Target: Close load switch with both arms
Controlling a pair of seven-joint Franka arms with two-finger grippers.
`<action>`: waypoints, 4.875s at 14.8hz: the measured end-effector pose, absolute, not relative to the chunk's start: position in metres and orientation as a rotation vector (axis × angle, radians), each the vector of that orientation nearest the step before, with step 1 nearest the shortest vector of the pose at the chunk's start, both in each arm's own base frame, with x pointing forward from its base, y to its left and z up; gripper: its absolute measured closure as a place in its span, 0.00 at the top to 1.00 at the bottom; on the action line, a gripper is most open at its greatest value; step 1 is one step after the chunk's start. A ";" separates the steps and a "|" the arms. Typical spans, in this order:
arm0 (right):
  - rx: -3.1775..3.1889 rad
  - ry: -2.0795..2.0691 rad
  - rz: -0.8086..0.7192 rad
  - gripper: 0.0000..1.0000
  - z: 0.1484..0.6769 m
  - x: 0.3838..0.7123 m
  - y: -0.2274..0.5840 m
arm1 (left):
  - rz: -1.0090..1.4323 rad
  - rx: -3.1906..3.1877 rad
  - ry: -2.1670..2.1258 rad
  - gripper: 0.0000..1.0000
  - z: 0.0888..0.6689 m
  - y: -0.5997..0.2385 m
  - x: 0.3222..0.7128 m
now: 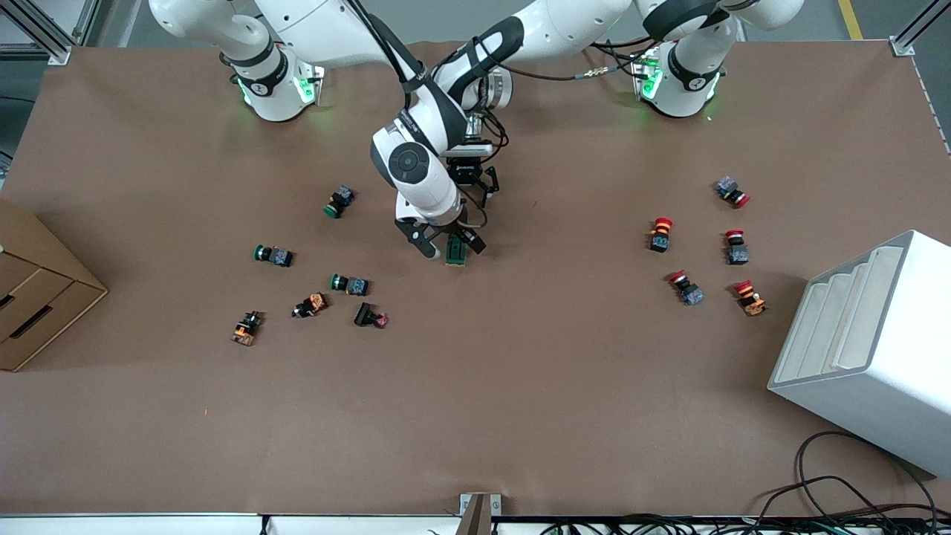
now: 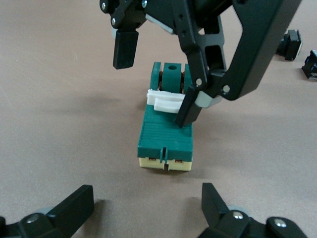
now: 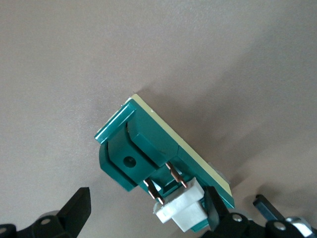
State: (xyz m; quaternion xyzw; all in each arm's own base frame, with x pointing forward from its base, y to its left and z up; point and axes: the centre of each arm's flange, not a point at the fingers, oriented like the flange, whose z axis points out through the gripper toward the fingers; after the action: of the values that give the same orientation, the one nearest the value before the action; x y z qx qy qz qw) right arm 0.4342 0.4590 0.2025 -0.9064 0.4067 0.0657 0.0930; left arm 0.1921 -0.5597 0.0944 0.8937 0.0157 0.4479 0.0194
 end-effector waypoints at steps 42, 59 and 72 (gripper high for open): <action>-2.986 0.485 0.285 1.00 0.353 0.617 0.193 | 1.349 2.896 0.127 0.96 0.137 -0.589 0.234; -3.094 0.159 0.359 1.00 0.538 0.621 0.004 | 0.426 3.237 0.287 1.00 0.590 -0.363 0.517; -3.109 0.109 0.387 1.00 0.552 0.613 0.003 | -0.021 3.146 -0.132 1.00 0.674 -0.087 0.532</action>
State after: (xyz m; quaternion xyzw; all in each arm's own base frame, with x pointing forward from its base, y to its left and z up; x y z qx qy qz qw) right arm 0.6127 0.0033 0.5525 -0.9918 0.0348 0.1233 0.0032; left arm 0.5318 -0.0870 0.6736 0.9991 -0.0421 -0.0068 -0.0038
